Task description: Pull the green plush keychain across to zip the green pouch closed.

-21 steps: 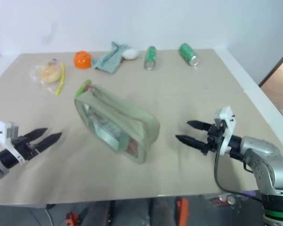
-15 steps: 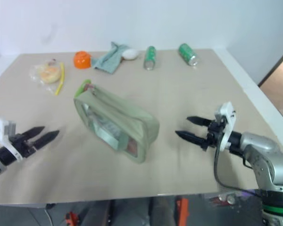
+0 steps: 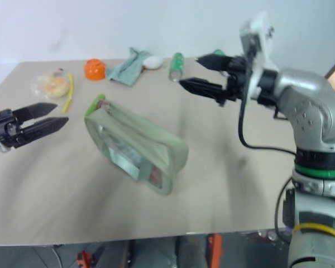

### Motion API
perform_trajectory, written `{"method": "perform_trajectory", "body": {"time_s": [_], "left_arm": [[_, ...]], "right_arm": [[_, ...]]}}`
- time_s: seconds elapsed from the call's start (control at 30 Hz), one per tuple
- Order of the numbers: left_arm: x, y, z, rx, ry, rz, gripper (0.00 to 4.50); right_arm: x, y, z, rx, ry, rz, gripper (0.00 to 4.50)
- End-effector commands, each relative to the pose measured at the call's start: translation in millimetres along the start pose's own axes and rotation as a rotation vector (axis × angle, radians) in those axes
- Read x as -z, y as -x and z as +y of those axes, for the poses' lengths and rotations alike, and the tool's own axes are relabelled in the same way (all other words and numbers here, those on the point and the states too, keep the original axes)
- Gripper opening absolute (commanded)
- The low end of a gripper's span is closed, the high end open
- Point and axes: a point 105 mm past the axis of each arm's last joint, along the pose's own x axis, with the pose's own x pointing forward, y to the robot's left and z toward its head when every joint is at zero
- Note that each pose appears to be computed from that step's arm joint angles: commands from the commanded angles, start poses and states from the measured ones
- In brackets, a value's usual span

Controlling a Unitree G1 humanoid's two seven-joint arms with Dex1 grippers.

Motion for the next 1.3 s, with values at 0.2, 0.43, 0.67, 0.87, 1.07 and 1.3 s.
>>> {"method": "perform_trajectory", "body": {"time_s": [0.2, 0.43, 0.67, 0.87, 1.07, 1.3], "left_arm": [[-11.5, -7.7, -21.2, 0.117, -0.074, -0.006, 4.48], [-6.8, -10.7, -24.1, 0.124, -0.062, -0.037, 4.48], [-2.2, -12.6, -26.1, 0.121, -0.048, -0.058, 4.48], [0.4, -19.7, -23.2, 0.143, -0.028, -0.076, 4.48], [-8.6, -29.1, -21.0, 0.220, -0.039, -0.074, 4.48], [1.9, -22.7, -20.3, 0.278, -0.064, 0.040, 4.48]], "right_arm": [[-33.8, -27.7, 64.2, -0.393, -0.134, 0.088, 4.50], [-27.6, -33.8, 86.7, -0.531, -0.074, 0.152, 4.50], [-1.6, -27.7, 103.0, -0.557, -0.090, 0.253, 4.50], [3.6, -21.4, 103.5, -0.507, -0.130, 0.299, 4.50], [22.7, -18.6, 103.3, -0.445, -0.198, 0.385, 4.50], [34.6, -30.4, 98.2, -0.388, -0.279, 0.449, 4.50]]}}
